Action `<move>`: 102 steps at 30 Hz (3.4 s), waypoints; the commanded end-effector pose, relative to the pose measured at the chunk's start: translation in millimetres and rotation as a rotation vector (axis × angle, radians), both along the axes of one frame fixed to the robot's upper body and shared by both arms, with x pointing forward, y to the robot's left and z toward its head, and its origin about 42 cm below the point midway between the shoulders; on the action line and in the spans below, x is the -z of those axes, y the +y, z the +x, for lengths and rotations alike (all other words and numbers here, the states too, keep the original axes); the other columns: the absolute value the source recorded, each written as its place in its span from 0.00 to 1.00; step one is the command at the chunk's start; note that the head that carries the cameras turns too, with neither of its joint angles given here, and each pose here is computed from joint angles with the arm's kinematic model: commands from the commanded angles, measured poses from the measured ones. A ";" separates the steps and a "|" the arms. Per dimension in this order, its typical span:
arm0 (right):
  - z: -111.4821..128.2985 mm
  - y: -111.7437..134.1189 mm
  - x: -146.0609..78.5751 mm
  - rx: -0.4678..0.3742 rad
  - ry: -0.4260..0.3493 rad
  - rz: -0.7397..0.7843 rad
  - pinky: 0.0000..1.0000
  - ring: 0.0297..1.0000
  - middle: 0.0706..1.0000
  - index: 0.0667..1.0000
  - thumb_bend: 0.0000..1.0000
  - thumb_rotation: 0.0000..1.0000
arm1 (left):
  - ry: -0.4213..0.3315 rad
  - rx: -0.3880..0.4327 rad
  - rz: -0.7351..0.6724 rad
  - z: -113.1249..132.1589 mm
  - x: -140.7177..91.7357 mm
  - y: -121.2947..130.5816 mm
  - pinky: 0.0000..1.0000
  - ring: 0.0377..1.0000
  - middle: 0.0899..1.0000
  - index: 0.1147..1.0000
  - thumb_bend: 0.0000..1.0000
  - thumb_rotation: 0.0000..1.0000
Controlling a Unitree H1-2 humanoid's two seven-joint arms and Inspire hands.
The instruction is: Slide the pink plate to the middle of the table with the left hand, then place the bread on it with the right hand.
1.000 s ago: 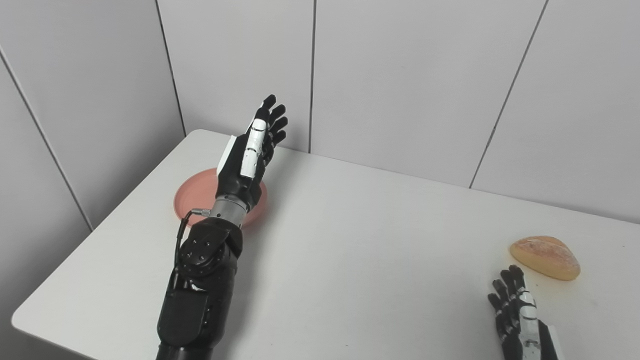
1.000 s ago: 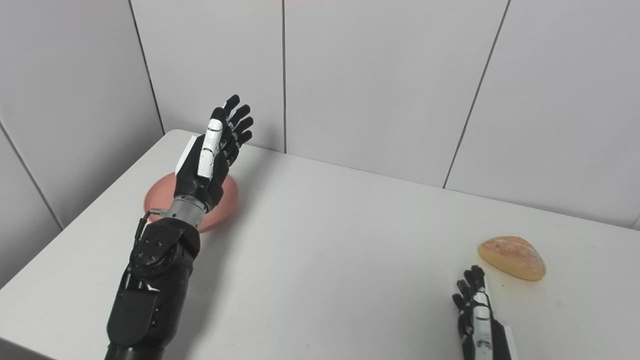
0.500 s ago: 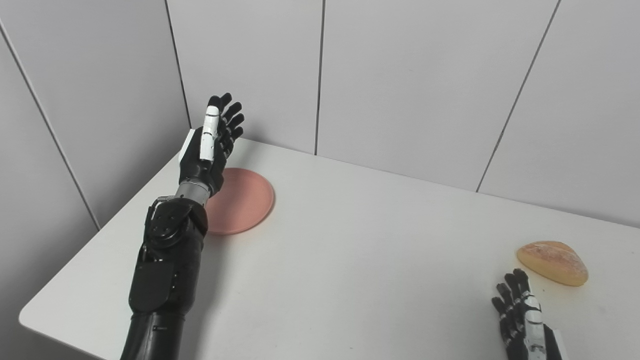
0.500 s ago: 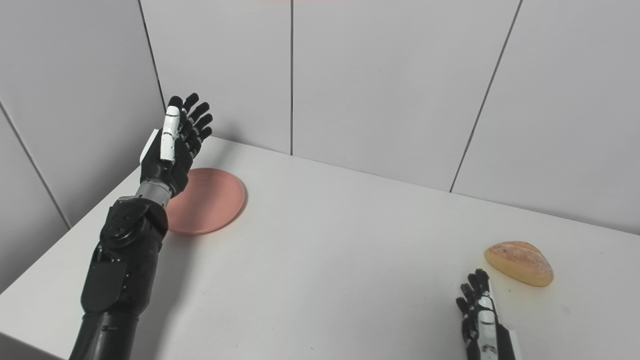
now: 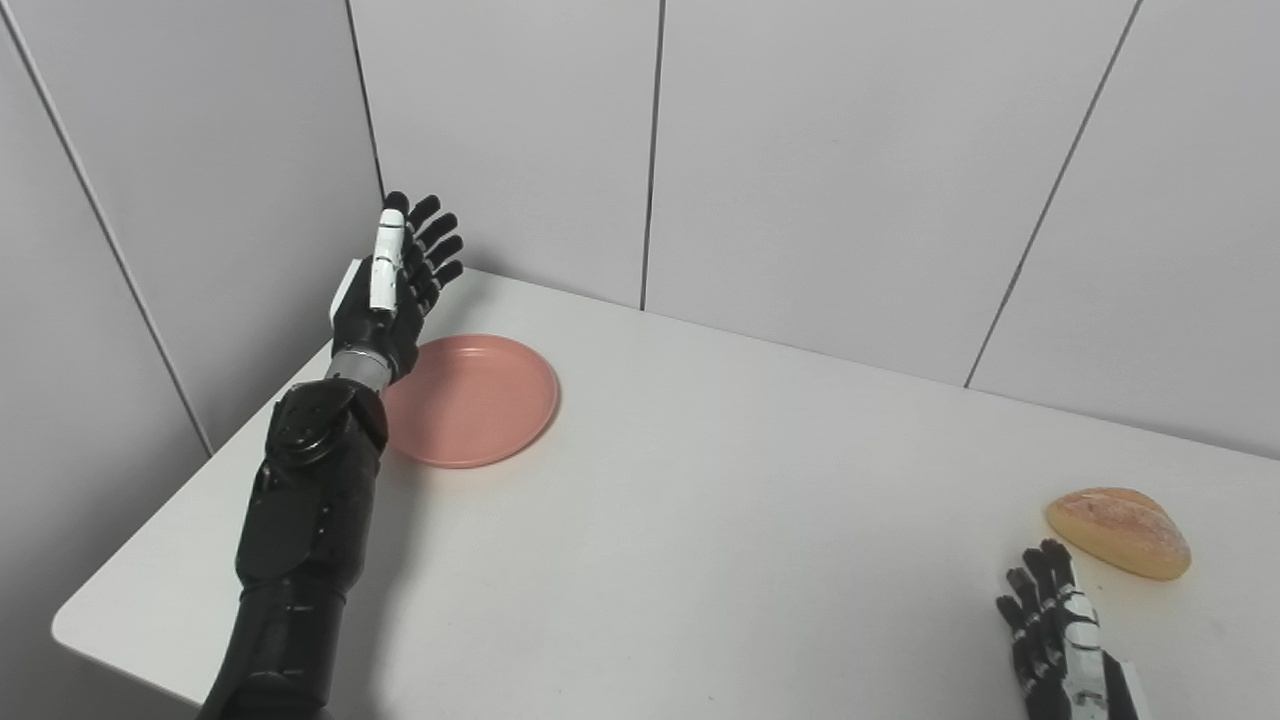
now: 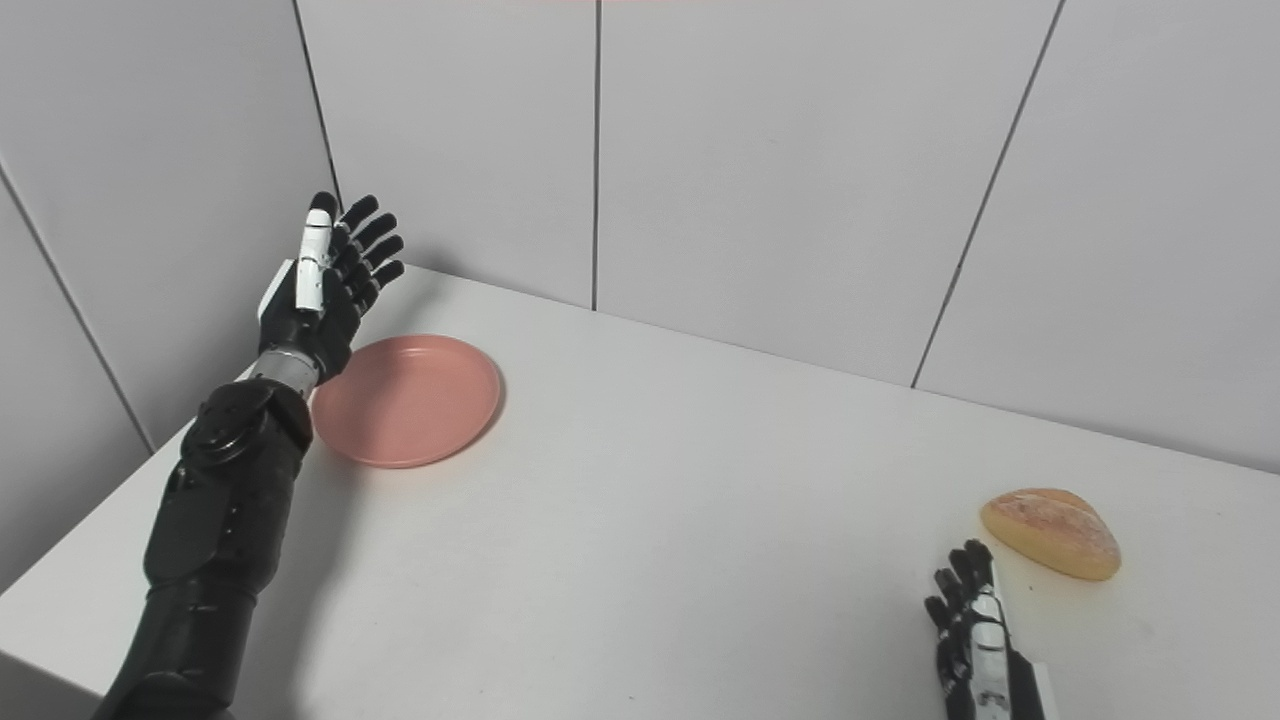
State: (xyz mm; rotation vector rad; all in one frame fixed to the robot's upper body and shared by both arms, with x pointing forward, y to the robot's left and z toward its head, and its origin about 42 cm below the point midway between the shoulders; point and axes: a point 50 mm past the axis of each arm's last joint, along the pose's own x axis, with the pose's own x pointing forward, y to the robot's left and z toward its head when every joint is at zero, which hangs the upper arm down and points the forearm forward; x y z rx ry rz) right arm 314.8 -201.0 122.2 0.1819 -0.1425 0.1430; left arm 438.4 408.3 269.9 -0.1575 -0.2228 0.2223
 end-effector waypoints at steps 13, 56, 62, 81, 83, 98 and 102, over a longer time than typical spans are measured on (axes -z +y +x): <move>-9.2 -7.9 7.9 0.014 0.005 -0.002 1.00 1.00 1.00 1.00 0.28 1.00 | -0.084 -0.029 0.032 -2.7 -26.3 32.0 0.94 0.91 0.90 0.89 0.45 1.00; -8.3 -18.4 7.6 0.031 0.004 0.006 1.00 1.00 1.00 1.00 0.27 1.00 | 0.014 -0.120 -0.103 -12.0 33.6 76.9 0.96 0.92 0.89 0.88 0.30 1.00; -7.8 -19.0 6.5 0.027 -0.003 0.005 1.00 1.00 1.00 1.00 0.26 1.00 | 0.043 -0.137 -0.095 -10.7 48.3 77.7 0.95 0.91 0.89 0.86 0.30 1.00; -9.3 -17.2 5.1 0.034 0.003 0.007 1.00 1.00 1.00 1.00 0.27 1.00 | 0.091 -0.097 -0.131 -1.2 72.8 54.0 0.91 0.90 0.89 0.88 0.29 1.00; -9.1 -16.9 5.3 0.035 0.003 0.008 1.00 1.00 1.00 1.00 0.27 1.00 | 0.095 -0.087 -0.125 -0.6 74.0 52.1 0.91 0.90 0.88 0.87 0.29 1.00; -9.6 -13.4 3.7 0.033 -0.005 0.007 1.00 1.00 1.00 1.00 0.26 1.00 | 0.101 -0.010 -0.139 5.8 83.5 27.4 0.90 0.88 0.87 0.86 0.30 1.00; -10.1 -12.6 2.4 0.029 0.000 0.002 1.00 1.00 1.00 1.00 0.27 1.00 | 0.102 0.020 -0.131 6.2 84.9 23.1 0.92 0.90 0.88 0.87 0.30 1.00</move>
